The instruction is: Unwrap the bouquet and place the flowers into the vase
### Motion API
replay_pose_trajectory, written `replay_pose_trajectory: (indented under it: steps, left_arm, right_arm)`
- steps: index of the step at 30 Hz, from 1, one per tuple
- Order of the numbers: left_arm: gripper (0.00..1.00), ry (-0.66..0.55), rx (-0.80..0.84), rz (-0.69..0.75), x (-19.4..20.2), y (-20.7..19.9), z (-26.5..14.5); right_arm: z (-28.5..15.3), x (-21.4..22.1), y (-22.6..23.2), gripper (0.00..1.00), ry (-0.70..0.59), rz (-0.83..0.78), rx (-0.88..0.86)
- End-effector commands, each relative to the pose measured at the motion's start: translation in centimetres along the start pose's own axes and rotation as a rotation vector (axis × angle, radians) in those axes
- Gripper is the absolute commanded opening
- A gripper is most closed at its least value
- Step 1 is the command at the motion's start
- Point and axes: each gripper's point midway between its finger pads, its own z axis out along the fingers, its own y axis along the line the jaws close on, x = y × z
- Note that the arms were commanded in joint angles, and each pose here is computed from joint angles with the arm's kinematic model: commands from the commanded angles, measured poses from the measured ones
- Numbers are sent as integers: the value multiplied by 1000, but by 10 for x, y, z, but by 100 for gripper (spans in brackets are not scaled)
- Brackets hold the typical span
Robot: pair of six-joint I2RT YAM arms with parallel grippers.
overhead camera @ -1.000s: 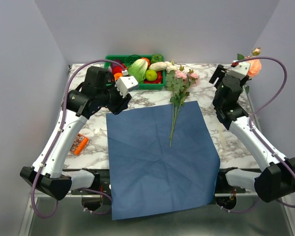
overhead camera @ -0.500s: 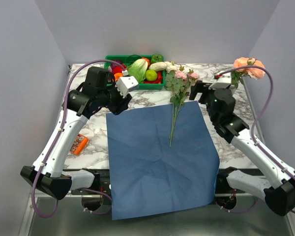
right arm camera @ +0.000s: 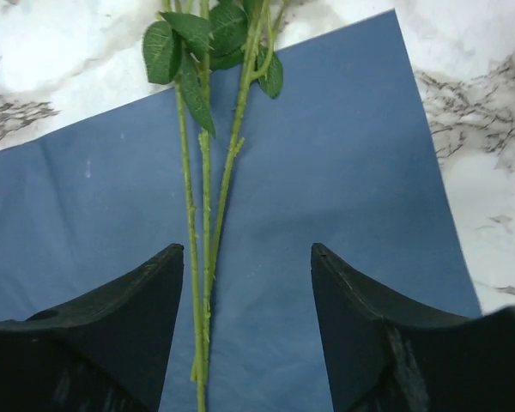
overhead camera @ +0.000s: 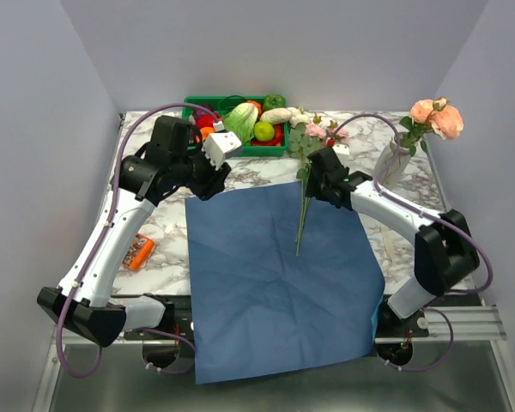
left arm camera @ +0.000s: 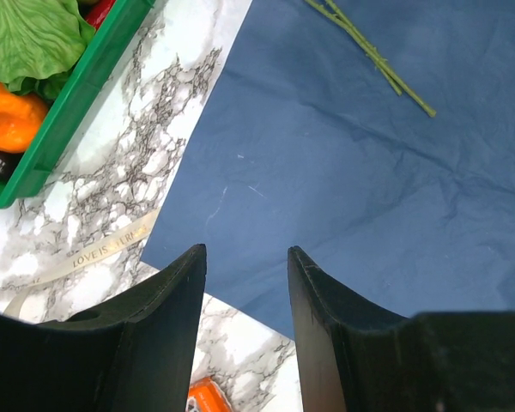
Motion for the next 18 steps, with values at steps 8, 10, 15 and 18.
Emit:
replay_pose_trajectory:
  steps: [8,10,15,18]
  left_arm:
    - [52,10,-11,0,3,1,-3]
    - [52,17,-11,0,5,1,-3]
    - [52,30,-6,14,9,2,0]
    - [52,33,-3,15,10,2,3]
  right_arm:
    - [70,12,-12,63,98,107,351]
    - [75,10,-18,61,108,150,367]
    - [83,3,-23,59,94,190,352]
    - [87,-3,-20,58,88,191,322]
